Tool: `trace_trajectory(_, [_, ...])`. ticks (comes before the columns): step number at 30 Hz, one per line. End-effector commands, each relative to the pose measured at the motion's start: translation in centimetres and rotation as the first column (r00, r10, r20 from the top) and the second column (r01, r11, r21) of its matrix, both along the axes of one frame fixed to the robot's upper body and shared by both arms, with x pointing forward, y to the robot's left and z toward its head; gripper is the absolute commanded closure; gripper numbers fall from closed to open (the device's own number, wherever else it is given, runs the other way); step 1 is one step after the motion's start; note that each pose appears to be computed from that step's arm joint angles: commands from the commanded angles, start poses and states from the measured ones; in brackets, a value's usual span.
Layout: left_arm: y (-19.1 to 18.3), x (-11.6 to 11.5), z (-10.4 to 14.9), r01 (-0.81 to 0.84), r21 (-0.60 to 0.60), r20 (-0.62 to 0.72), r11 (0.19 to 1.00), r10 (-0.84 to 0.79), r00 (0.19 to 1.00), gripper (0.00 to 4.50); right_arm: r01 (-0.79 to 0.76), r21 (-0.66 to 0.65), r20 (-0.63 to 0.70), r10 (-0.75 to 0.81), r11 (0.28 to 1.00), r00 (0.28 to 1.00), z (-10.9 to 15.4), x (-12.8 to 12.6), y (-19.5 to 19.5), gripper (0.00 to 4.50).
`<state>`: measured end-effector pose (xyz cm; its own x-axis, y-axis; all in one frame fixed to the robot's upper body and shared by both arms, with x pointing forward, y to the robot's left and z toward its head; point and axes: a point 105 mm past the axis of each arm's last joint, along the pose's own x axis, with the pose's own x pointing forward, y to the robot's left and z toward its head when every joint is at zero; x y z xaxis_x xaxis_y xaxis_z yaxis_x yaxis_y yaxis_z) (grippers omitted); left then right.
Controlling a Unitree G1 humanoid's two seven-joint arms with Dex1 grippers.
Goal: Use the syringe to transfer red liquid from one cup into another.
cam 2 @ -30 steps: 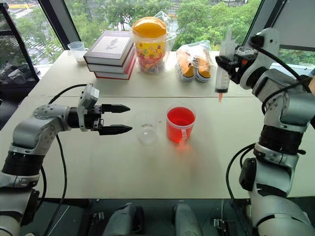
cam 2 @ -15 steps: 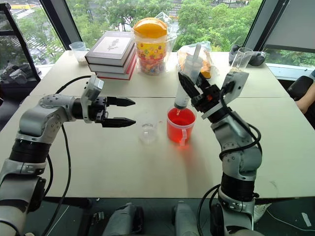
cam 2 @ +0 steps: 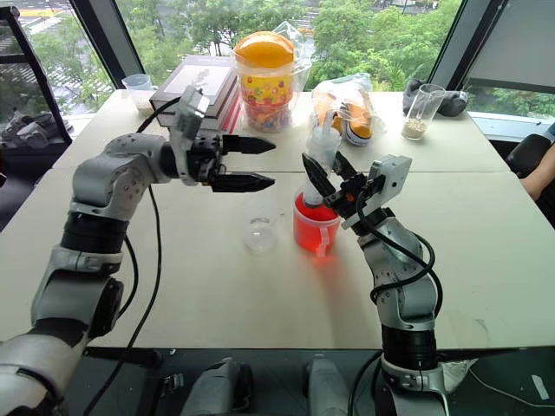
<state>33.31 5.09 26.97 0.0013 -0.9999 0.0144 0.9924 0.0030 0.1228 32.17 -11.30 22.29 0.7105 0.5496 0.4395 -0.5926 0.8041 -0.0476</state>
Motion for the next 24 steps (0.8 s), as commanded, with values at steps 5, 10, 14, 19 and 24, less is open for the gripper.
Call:
trace_trajectory(5, [-3.5,0.1,2.5,0.059,-0.052,0.069,0.997,-0.055,0.996,0.0,-0.005,-0.017,0.039,0.006,1.0,0.999,0.4,-0.5,0.4,3.07])
trace_trajectory(10, [-4.9,-0.7,2.8,0.131,-0.052,0.08,0.99,-0.126,0.989,0.0,-0.009,-0.022,0.034,0.009,1.0,0.999,0.3,-0.6,0.6,3.07])
trace_trajectory(14, [-5.4,-1.3,2.6,0.186,-0.029,0.082,0.982,-0.183,0.98,0.0,-0.009,-0.026,0.034,0.01,1.0,0.999,0.3,-0.6,0.7,3.07])
trace_trajectory(19, [-6.1,-1.8,2.6,0.225,-0.011,0.086,0.974,-0.223,0.971,0.54,-0.011,-0.032,0.038,0.012,0.999,0.999,0.3,-0.5,0.8,3.07])
trace_trajectory(24, [-6.9,-1.4,2.5,0.225,-0.002,0.09,0.974,-0.224,0.97,2.74,-0.015,-0.037,0.043,0.016,0.999,0.999,0.4,-0.5,0.9,3.07])
